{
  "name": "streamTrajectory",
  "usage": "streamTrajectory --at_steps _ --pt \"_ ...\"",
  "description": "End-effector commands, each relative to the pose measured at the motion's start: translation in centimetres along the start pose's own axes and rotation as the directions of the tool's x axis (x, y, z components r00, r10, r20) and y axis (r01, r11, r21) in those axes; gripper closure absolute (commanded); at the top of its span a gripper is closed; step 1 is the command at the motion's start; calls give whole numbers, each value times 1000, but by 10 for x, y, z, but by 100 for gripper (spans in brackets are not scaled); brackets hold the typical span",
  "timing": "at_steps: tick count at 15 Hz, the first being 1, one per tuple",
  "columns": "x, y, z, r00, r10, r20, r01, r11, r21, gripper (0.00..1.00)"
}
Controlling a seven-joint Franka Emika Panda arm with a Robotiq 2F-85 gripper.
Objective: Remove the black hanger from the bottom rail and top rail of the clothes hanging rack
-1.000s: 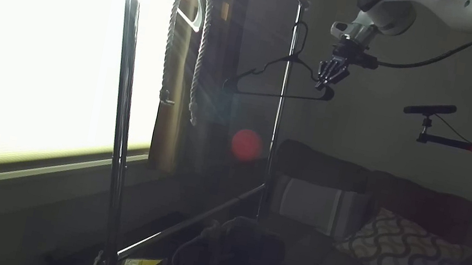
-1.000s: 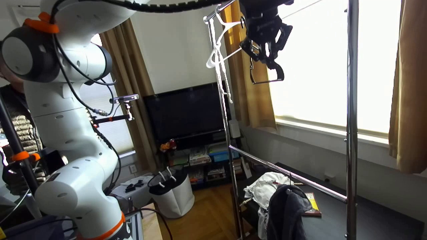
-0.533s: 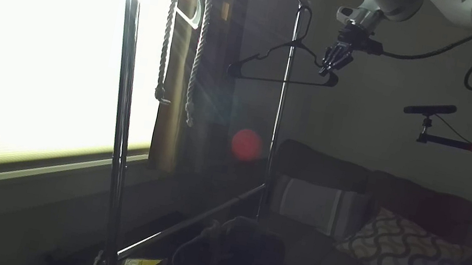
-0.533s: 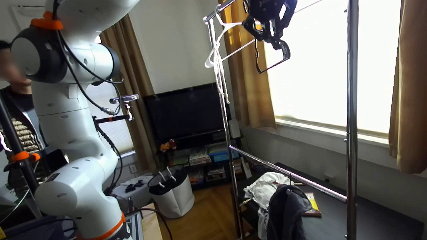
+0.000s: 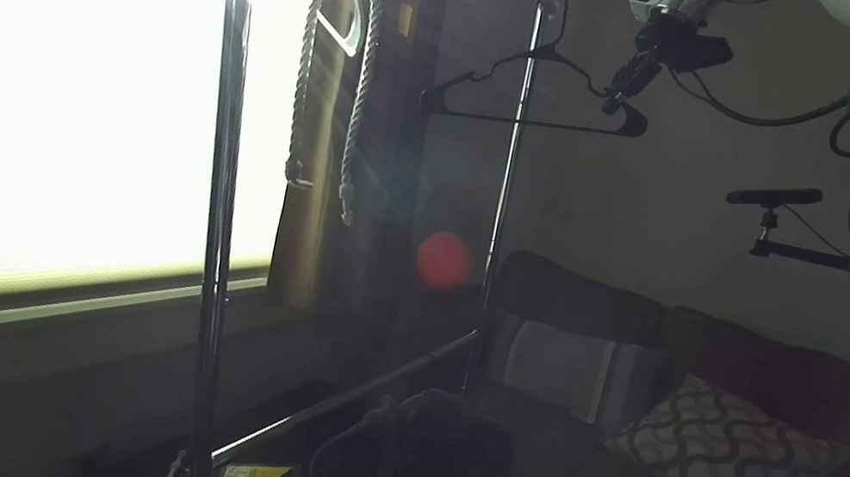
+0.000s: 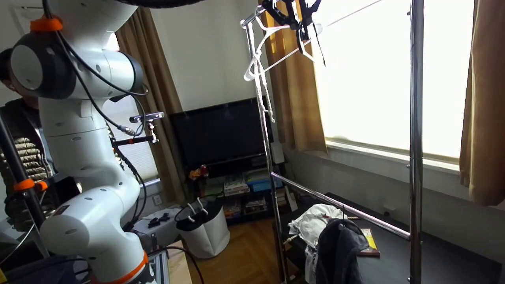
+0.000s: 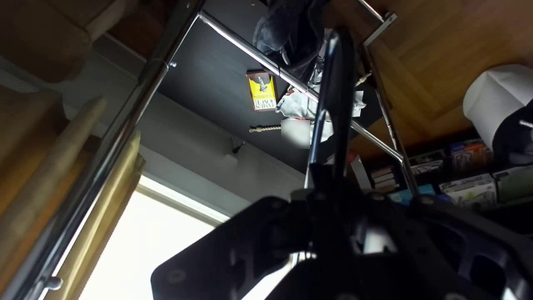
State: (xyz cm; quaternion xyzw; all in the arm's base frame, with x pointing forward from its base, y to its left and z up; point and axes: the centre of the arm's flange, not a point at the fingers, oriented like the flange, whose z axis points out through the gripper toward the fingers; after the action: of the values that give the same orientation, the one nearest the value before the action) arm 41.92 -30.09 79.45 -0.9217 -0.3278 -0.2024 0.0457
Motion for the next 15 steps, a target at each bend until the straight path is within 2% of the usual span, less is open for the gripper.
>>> streamTrajectory --at_steps 1,3,4,5,6,7,11,12,15 --pt "-13 21 -40 979 202 9 -202 979 5 99" --pt "-19 23 -47 953 304 -17 -304 952 -20 99" --pt "-24 4 -27 977 213 -1 -213 977 -19 94" --pt "-27 7 -30 968 249 -11 -250 968 -26 94" --pt "-28 9 -31 964 266 -14 -266 963 -30 99" --pt "-24 10 -35 959 280 -43 -281 960 -7 99" --pt "-10 21 -72 891 420 -172 -419 907 42 99" --pt "-7 23 -79 874 448 -189 -448 893 44 99" --pt "10 29 -83 849 494 -187 -495 868 50 99"
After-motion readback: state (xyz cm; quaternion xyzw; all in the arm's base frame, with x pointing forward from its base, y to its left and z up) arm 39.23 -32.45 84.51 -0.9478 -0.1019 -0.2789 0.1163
